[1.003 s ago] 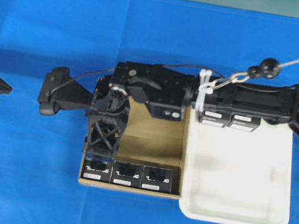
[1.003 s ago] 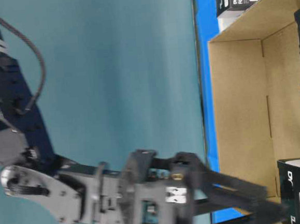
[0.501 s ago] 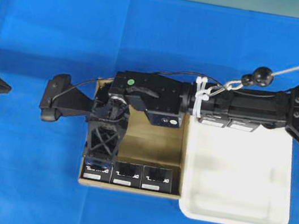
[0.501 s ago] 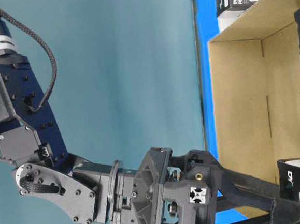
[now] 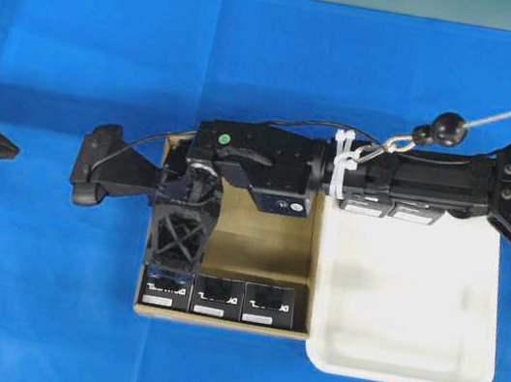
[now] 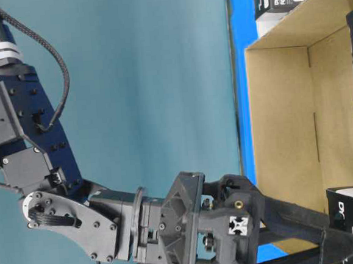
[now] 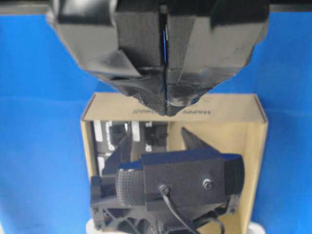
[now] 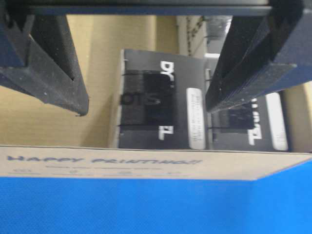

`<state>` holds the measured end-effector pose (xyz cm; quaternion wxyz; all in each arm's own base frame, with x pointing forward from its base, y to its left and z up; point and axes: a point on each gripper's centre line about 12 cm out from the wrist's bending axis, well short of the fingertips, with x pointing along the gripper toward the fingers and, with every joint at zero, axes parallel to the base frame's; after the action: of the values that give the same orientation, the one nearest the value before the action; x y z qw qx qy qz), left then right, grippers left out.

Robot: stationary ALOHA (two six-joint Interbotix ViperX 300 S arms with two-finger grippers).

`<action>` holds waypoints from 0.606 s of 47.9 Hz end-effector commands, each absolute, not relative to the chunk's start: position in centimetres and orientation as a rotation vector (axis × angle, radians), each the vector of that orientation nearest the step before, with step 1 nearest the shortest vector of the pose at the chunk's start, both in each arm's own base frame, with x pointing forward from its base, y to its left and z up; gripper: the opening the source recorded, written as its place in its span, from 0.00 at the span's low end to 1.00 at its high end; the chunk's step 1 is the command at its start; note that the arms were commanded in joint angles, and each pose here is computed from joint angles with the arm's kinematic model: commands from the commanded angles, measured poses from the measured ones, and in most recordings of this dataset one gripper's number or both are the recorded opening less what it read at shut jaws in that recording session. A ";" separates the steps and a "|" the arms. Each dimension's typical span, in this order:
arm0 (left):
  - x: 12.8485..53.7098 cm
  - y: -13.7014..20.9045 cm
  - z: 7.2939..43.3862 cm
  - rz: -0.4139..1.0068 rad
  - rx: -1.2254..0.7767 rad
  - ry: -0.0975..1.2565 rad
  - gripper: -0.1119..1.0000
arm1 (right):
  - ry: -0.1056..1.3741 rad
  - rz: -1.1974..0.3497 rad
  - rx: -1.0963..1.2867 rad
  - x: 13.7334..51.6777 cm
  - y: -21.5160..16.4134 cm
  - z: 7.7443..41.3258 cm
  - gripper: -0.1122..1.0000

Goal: Pick the box from inside the cardboard box.
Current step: 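Close the right gripper on the black-and-white servo box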

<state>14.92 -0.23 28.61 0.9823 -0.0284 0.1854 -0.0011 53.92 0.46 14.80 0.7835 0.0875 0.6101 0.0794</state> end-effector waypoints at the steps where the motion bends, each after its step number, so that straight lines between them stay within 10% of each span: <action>1: 15.1 -0.2 29.7 -0.003 -0.056 0.347 0.05 | 1.314 0.165 0.189 54.0 0.2 14.7 0.99; 29: 15.1 -0.2 29.7 -0.002 -0.059 0.347 0.05 | 1.313 0.169 0.188 54.1 0.5 14.5 0.99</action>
<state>14.94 -0.23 28.52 0.9819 -0.0291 0.1869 -0.0009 53.94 0.16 14.58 0.7837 0.0871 0.6102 0.0761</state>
